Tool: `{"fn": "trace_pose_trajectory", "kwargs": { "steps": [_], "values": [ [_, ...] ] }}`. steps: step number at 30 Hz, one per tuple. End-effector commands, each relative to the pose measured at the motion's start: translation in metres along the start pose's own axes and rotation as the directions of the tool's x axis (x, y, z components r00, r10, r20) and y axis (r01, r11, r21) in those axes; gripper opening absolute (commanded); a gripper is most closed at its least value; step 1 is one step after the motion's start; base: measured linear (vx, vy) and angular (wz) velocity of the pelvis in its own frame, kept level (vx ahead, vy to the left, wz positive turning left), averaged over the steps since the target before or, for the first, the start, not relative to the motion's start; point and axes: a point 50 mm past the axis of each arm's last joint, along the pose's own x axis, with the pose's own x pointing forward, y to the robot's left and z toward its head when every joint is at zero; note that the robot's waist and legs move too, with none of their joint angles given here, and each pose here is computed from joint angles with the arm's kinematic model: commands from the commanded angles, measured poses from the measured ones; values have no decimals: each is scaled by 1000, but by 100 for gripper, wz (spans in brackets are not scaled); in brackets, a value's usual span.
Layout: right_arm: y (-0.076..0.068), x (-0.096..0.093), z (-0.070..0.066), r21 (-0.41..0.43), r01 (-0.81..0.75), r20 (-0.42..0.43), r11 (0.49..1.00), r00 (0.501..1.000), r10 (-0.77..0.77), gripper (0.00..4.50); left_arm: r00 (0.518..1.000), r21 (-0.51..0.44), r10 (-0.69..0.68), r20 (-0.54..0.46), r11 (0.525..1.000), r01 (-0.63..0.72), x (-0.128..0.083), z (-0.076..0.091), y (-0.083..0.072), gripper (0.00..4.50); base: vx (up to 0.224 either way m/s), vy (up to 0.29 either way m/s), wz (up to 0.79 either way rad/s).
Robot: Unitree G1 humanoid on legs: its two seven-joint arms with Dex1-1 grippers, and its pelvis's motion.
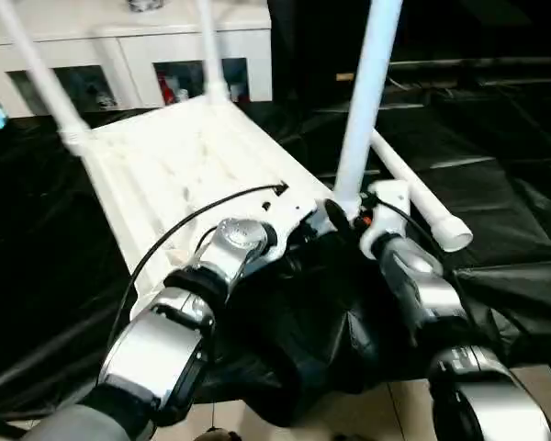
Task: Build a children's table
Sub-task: Rotate table base
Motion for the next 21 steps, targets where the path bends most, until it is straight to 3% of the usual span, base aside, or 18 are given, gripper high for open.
{"fn": "trace_pose_trajectory", "kwargs": {
  "steps": [1, 15, 17, 19, 21],
  "values": [
    [1, -2, 3, -20, -5, 19, 1000, 1000, 6, 381, 993, -33, 118, 24, 993, -117, -4, 10, 15, 0, 0, 0, 0],
    [6, -5, 0, -19, 12, 16, 1000, 1000, -12, 381, 955, -97, 296, 11, 951, -293, -7, 15, 29, 0, 0, 0, 0],
    [8, -5, 0, -20, 9, 15, 1000, 1000, -9, 386, 950, -108, 313, 20, 945, -309, -8, 16, 31, 57, 0, 0, 0],
    [9, -5, 0, -19, 8, 13, 1000, 1000, -8, 386, 946, -114, 321, 31, 942, -316, -8, 17, 32, 57, 0, 0, 0],
    [10, -4, -1, -20, 7, 11, 1000, 1000, -7, 386, 937, -121, 347, 42, 932, -340, -9, 19, 35, 84, 0, 0, 0]
  ]
}}
